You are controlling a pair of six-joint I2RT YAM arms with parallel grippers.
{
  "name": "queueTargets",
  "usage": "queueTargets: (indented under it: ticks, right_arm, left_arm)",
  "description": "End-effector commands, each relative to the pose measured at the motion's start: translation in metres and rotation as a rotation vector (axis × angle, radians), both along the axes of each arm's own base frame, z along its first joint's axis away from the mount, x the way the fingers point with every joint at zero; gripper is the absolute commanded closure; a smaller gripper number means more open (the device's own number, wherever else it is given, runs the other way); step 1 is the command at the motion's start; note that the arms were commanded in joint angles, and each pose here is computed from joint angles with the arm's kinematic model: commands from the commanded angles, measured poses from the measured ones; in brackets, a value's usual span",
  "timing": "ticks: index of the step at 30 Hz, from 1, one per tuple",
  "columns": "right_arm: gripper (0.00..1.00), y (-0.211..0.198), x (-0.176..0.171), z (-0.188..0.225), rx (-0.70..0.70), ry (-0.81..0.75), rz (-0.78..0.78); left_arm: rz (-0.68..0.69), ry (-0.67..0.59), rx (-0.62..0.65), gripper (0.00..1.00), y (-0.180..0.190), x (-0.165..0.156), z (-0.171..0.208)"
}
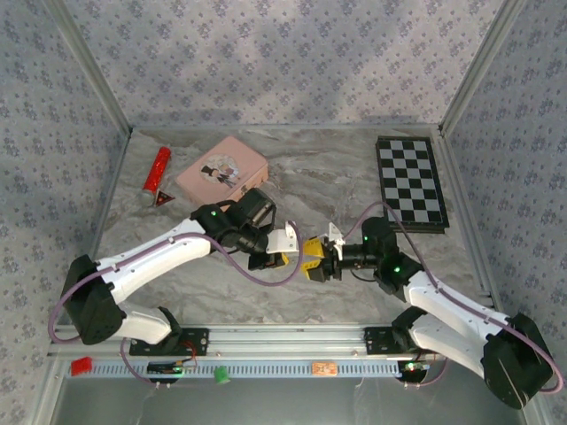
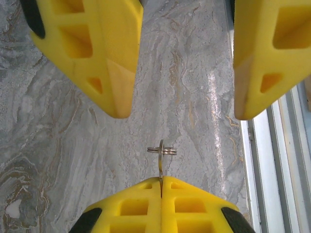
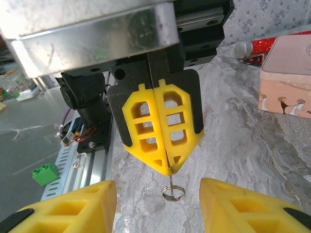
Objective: Unlock the padlock with the key
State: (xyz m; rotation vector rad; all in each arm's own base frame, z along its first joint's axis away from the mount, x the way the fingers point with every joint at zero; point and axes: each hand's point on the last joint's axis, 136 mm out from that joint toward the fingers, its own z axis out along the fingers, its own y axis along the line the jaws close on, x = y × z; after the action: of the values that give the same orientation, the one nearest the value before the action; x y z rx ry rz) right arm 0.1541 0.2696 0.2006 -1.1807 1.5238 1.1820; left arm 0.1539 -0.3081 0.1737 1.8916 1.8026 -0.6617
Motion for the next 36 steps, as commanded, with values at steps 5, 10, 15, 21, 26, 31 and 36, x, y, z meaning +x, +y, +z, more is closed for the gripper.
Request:
queueTargets:
  ticks: [5, 10, 15, 21, 26, 31, 36]
  right_arm:
    - [0.54, 0.009, -0.002, 0.007, -0.002, -0.012, 0.038]
    - [0.59, 0.013, -0.002, 0.005, -0.015, -0.013, 0.041]
    - [0.63, 0.017, -0.002, 0.001, -0.025, -0.007, 0.049]
    - [0.69, 0.016, 0.001, -0.003, -0.046, -0.012, 0.026]
    - [0.60, 0.008, 0.006, 0.008, 0.001, -0.044, -0.025]
    - [0.59, 0.009, 0.004, 0.014, 0.013, -0.043, -0.024]
    - [0.64, 0.014, 0.003, 0.006, -0.004, -0.033, -0.015]
  left_arm:
    - [-0.031, -0.049, -0.063, 0.99, -0.009, 0.001, 0.025]
    - [-0.031, -0.049, -0.066, 0.99, -0.009, 0.001, 0.025]
    - [-0.035, -0.049, -0.070, 0.99, -0.009, -0.001, 0.026]
    - [-0.034, -0.054, -0.072, 0.99, -0.008, -0.001, 0.027]
    - [-0.035, -0.051, -0.063, 0.99, -0.008, -0.002, 0.025]
    - [-0.039, -0.052, -0.064, 0.99, -0.009, -0.003, 0.025]
    - [-0.043, -0.053, -0.070, 0.99, -0.009, -0.005, 0.026]
